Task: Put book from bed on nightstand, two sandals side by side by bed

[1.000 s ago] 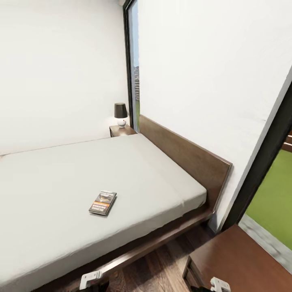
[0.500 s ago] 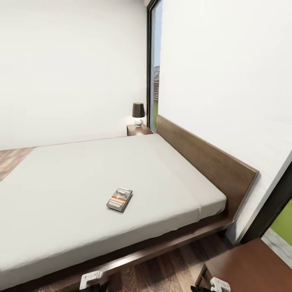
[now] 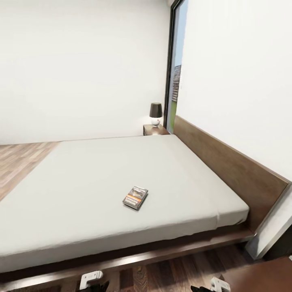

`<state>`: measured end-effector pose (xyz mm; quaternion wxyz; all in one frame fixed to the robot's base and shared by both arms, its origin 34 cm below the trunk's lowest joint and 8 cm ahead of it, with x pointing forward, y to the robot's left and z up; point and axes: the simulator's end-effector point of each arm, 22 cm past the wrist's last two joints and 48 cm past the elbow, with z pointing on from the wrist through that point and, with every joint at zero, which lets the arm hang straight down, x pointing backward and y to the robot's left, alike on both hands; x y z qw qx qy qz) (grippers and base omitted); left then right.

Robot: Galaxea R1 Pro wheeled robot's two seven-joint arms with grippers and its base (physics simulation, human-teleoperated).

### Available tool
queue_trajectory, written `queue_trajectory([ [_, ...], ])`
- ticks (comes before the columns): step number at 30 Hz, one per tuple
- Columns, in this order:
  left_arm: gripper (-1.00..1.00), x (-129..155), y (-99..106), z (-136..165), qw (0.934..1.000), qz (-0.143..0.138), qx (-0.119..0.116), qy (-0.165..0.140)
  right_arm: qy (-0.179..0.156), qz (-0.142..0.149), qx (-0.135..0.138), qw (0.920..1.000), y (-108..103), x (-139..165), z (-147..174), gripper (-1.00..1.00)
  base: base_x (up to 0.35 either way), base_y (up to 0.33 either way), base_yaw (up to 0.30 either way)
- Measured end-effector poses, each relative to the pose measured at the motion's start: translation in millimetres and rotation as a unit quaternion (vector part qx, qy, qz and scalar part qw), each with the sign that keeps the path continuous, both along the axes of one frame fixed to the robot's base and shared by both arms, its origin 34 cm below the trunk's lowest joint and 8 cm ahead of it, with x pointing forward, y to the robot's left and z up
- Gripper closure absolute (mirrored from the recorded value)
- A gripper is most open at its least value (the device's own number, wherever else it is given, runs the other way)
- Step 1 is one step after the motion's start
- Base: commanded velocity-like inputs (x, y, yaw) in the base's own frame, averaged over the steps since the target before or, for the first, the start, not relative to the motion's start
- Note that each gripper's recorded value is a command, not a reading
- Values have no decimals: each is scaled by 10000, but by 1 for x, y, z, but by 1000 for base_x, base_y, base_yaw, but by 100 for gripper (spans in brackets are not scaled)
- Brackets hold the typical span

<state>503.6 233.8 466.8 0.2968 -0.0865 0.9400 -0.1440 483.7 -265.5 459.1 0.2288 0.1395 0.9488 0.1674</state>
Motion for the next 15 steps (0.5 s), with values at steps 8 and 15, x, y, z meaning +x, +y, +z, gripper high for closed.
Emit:
queue_trajectory([
  [8, -100, 0, 0, 0, 10000, 0, 0, 0, 0, 0, 0, 10000, 0, 0, 0, -100, 7, -1, 217],
  [15, -100, 0, 1, 0, 10000, 5, 3, -2, -3, 0, 0, 10000, 0, 0, 0, -100, 212, -82, 22],
])
